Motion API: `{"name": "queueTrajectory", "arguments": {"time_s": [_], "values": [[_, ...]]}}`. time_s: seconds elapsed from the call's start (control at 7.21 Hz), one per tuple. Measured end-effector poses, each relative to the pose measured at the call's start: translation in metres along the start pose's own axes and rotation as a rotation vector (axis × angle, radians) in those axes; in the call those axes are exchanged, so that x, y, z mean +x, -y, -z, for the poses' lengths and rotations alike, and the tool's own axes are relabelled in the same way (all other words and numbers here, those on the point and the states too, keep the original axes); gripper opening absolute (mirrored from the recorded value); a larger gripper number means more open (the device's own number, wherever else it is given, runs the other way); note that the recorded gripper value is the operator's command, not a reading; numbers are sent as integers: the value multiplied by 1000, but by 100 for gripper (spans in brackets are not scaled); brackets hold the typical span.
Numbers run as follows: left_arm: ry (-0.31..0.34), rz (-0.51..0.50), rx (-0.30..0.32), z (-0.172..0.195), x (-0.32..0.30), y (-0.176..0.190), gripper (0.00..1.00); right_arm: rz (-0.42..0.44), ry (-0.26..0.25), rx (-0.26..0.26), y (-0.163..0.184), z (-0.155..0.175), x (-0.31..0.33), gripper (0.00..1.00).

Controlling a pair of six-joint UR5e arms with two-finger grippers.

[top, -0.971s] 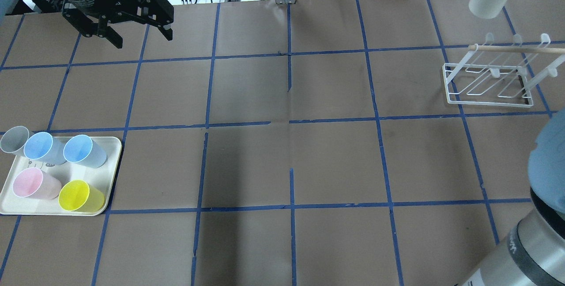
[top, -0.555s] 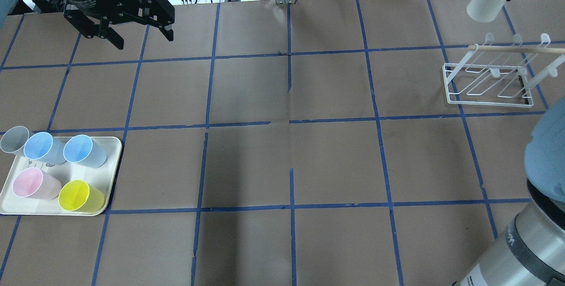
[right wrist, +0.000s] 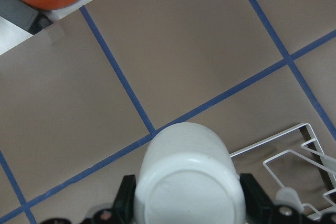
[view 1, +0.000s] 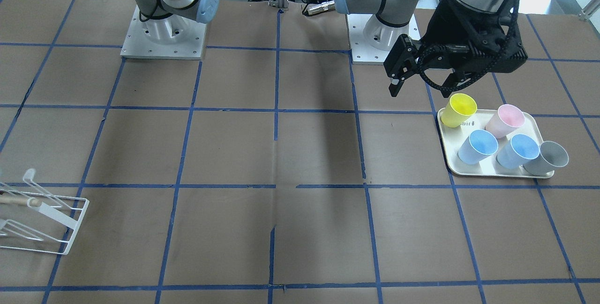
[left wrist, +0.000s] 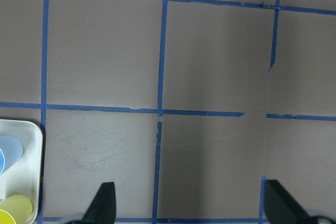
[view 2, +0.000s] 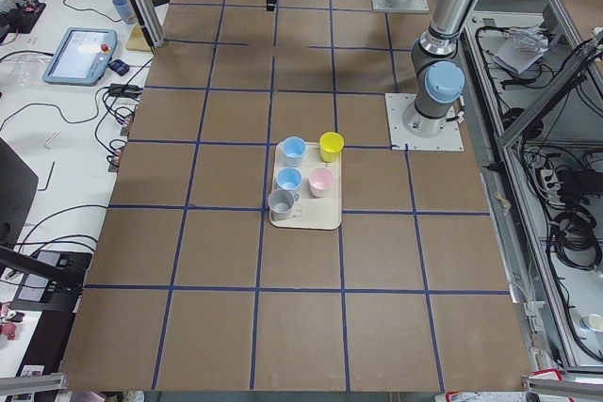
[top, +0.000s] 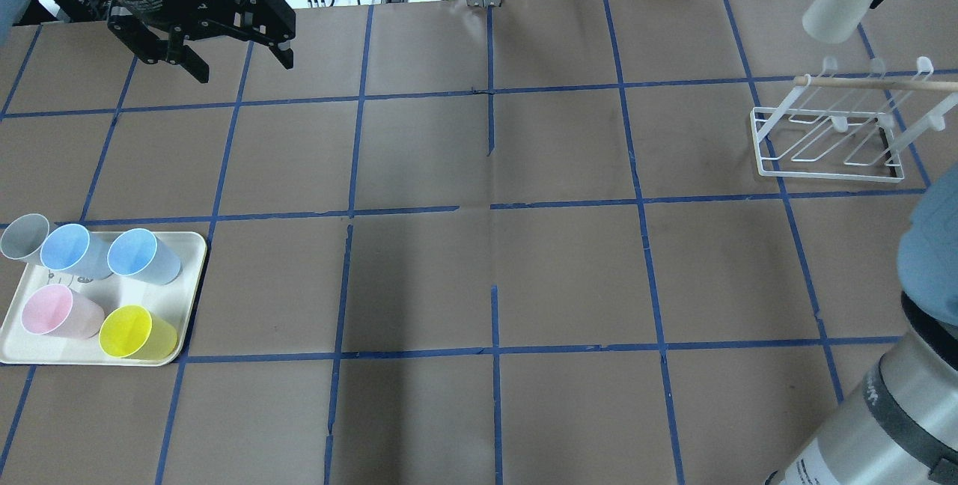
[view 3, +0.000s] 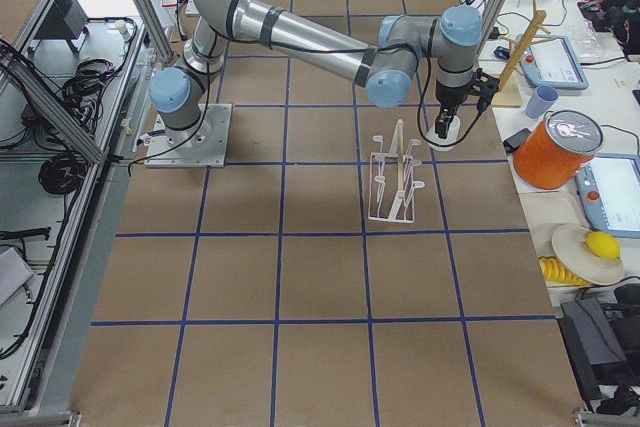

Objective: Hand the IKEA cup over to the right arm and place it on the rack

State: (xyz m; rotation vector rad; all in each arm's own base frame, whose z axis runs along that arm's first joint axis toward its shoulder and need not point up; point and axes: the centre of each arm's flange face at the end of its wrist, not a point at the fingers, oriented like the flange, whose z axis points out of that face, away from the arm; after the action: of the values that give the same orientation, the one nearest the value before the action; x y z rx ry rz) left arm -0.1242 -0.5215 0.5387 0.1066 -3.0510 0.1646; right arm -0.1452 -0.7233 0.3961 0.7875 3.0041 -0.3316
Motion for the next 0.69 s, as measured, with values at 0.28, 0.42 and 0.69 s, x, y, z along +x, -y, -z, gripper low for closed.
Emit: {"name": "queueTrajectory", "arguments": {"time_s": [0.28, 0.42, 0.69], "values": [[0, -1, 2, 1, 0, 0, 100, -7, -3, -15, 0, -7, 1, 0], [0, -2, 3, 1, 0, 1, 100, -8, -8, -21, -1, -8, 2, 0], [0, -2, 4, 2, 0, 1, 100, -9, -12, -37, -4, -12, 2, 0]]}}
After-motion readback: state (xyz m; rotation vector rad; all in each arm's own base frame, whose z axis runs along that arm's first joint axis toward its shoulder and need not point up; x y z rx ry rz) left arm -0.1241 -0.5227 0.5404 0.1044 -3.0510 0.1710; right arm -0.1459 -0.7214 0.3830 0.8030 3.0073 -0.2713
